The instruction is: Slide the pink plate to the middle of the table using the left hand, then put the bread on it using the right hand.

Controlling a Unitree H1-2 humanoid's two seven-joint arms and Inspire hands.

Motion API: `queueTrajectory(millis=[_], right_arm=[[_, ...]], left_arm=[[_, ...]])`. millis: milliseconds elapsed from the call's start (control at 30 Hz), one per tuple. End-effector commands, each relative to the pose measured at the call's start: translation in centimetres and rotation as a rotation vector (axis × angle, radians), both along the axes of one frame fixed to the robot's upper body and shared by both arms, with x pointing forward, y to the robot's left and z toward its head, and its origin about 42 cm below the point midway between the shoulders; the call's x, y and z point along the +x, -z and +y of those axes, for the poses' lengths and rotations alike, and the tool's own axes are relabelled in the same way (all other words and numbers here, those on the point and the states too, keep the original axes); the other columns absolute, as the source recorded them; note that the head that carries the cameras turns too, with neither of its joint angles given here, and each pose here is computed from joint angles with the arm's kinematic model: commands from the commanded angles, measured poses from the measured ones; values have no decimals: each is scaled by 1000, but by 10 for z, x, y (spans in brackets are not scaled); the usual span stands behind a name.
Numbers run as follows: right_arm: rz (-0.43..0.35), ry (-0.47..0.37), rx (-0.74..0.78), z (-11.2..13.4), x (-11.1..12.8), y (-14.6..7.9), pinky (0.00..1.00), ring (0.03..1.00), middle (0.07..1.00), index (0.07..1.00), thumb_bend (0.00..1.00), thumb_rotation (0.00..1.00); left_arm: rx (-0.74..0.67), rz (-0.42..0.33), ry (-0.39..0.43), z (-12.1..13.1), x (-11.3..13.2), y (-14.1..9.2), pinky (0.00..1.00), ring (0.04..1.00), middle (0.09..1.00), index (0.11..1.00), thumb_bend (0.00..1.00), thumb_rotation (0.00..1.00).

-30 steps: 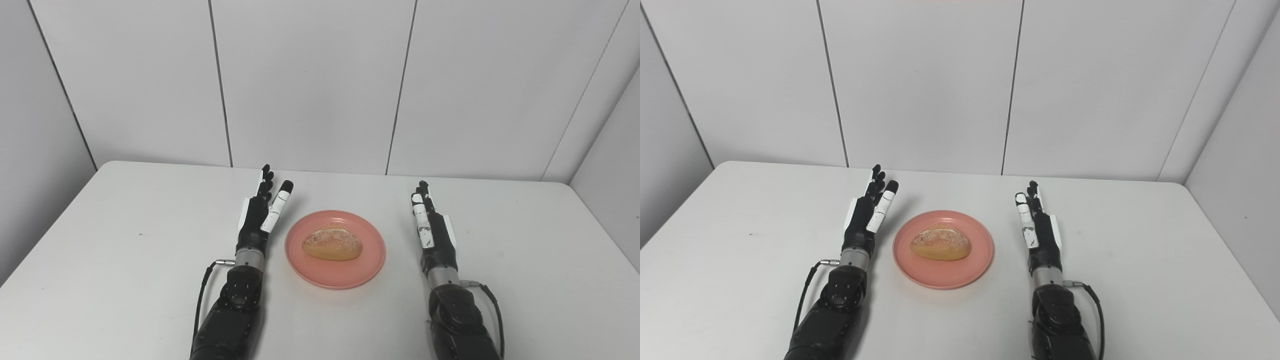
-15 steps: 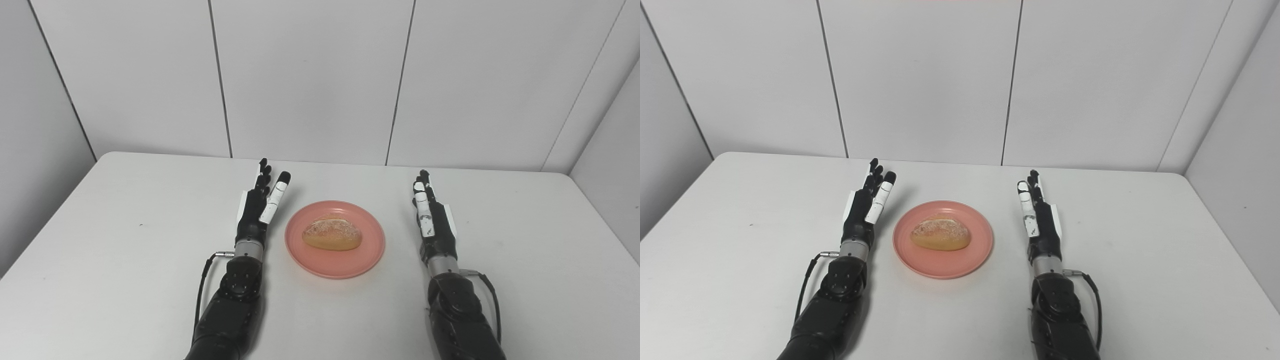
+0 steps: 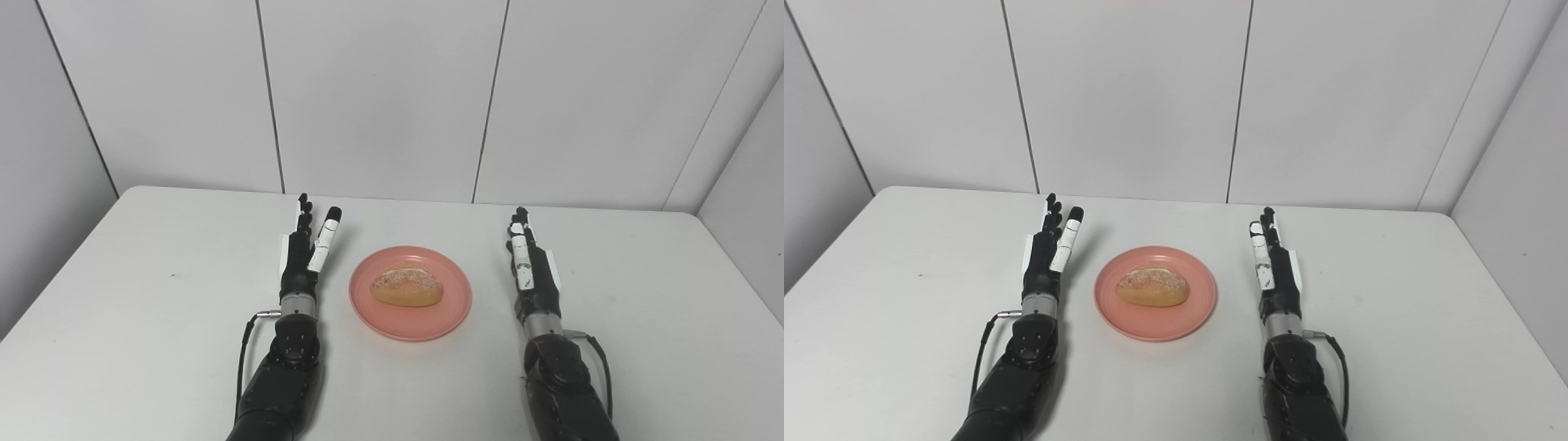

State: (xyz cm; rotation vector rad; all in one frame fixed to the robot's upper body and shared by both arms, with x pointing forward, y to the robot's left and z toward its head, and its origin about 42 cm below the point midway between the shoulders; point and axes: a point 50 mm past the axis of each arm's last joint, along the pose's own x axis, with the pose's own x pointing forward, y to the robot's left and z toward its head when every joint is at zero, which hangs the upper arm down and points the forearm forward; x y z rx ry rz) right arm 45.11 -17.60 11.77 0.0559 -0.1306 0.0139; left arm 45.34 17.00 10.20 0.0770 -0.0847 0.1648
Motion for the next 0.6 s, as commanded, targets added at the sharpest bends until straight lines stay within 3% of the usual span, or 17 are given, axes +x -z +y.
queueTrajectory(millis=[0,567], right_arm=[[8,-5,5,5,-10,16,1000,1000,1000,1000,895,1000],[10,-1,-14,5,-12,18,1000,1000,1000,1000,868,1000]], left_arm=[[0,132,-24,-2,-30,43,1000,1000,1000,1000,809,880],[-3,146,-9,-1,-30,42,1000,1000,1000,1000,812,883]])
